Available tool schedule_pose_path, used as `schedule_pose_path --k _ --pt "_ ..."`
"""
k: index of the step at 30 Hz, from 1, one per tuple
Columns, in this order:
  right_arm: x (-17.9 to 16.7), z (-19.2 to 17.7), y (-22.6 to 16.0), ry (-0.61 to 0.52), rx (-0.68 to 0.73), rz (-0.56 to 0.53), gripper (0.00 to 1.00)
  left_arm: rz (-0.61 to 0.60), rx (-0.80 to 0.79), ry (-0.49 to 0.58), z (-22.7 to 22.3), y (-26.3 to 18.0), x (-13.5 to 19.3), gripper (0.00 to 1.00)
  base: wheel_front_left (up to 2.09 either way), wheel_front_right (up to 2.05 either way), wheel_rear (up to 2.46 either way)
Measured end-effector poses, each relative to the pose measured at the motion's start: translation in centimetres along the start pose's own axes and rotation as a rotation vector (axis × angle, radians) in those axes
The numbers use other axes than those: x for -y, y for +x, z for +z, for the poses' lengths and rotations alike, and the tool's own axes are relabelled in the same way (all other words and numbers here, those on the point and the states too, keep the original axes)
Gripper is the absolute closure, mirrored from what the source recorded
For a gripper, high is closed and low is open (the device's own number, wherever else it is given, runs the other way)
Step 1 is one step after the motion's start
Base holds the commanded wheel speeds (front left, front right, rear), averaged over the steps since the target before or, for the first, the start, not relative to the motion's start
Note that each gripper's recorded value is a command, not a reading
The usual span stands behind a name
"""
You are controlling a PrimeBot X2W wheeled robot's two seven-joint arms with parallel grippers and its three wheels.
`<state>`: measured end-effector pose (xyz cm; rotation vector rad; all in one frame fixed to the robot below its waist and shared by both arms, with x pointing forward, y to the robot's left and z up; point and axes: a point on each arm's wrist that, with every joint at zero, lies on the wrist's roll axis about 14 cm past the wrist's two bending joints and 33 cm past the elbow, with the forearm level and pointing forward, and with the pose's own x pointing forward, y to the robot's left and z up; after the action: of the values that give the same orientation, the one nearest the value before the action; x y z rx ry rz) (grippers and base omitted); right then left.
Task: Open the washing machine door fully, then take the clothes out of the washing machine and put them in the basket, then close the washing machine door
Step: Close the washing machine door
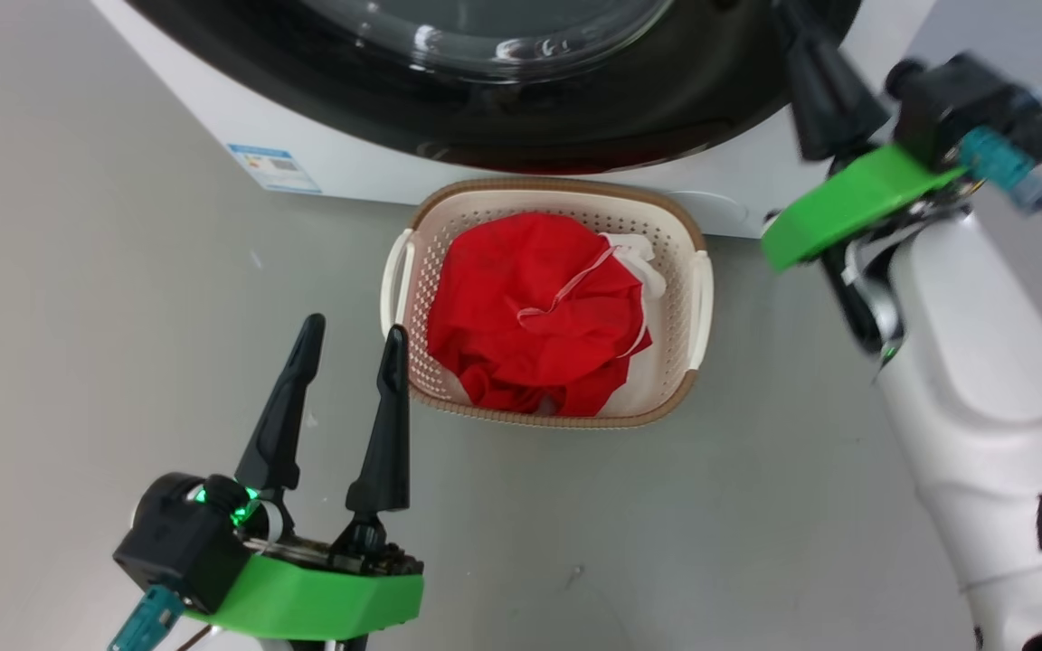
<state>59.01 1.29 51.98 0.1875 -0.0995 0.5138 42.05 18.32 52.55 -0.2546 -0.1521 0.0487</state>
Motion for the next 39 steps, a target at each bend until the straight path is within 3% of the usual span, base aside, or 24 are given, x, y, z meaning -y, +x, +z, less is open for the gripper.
schedule_pose_path --k 1,4,5,13,27,39 --pt "-0.4 -0.1 -0.5 0.006 -0.002 0.009 0.98 -0.003 -0.004 -0.006 -0.1 0.0 0.1 0.00 0.00 0.00 0.00" --pt "-1.2 -0.6 -2.2 0.034 -0.014 0.023 0.69 -0.016 -0.008 -0.018 -0.3 0.1 0.6 0.00 0.00 0.00 0.00" --pt "-1.4 -0.9 -2.8 0.039 -0.023 0.026 0.00 -0.018 -0.008 -0.020 -0.3 0.2 0.8 0.00 0.00 0.00 0.00" --pt "-2.5 -3.0 -8.2 0.060 -0.093 0.027 0.00 -0.049 -0.003 -0.040 -0.4 0.6 1.9 0.00 0.00 0.00 0.00" --pt "5.8 1.7 -16.7 0.005 0.016 -0.284 0.00 -0.090 0.012 -0.047 -0.4 1.7 3.7 0.00 0.00 0.00 0.00" --pt "6.6 5.4 -21.1 -0.044 0.102 -0.360 0.00 -0.159 0.089 0.000 1.9 1.6 5.8 0.00 0.00 0.00 0.00"
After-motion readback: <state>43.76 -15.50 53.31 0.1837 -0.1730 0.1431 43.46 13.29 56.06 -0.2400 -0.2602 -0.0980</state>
